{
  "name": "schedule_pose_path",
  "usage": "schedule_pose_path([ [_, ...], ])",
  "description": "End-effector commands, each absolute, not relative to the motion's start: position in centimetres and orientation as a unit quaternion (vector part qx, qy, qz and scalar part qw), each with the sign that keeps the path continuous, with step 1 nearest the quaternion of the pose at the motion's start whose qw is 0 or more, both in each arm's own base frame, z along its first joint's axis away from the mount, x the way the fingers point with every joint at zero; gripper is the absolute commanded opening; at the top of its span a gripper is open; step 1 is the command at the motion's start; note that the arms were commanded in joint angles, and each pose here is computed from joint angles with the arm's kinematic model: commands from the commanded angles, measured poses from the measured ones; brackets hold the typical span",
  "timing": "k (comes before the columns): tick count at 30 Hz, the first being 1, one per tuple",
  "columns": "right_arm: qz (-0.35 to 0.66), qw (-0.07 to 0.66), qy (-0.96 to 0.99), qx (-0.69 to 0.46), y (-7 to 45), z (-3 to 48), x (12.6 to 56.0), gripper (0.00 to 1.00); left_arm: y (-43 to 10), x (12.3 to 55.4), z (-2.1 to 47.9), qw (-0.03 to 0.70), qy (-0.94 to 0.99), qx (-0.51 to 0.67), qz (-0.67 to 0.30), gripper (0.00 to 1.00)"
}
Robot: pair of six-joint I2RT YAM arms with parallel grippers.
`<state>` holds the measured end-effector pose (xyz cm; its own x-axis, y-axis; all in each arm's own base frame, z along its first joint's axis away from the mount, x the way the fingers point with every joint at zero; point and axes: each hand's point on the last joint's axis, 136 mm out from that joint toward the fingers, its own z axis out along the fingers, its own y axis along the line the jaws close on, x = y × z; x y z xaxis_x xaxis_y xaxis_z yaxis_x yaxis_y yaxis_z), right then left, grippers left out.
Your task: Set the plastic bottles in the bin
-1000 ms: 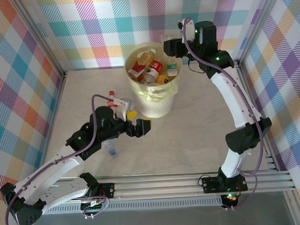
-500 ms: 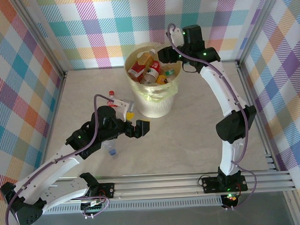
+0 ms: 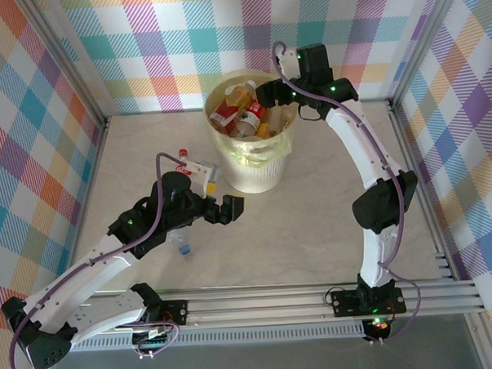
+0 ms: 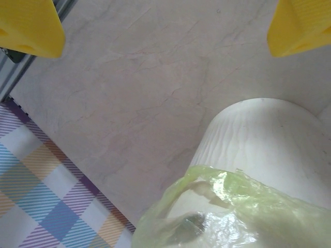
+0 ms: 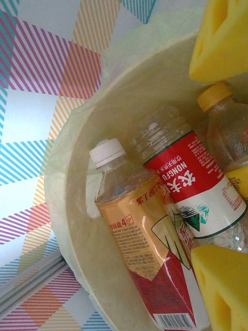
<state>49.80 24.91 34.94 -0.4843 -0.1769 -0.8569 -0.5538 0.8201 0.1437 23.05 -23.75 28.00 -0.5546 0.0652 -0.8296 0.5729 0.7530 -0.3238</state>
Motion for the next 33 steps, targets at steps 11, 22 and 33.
schedule_pose_path([
  [11,0.250,0.506,0.793,-0.228,23.7,41.8,42.7,0.85,-20.5,23.3,26.2,0.438,0.856,0.190,-0.198,1.00],
  [22,0.355,0.476,0.768,-0.238,22.7,41.0,32.1,0.95,-16.4,24.9,21.6,0.407,0.901,0.134,-0.064,1.00],
  [33,0.432,0.437,0.743,-0.266,21.4,38.3,21.8,1.00,-13.1,27.7,17.5,0.342,0.936,0.004,-0.081,1.00],
])
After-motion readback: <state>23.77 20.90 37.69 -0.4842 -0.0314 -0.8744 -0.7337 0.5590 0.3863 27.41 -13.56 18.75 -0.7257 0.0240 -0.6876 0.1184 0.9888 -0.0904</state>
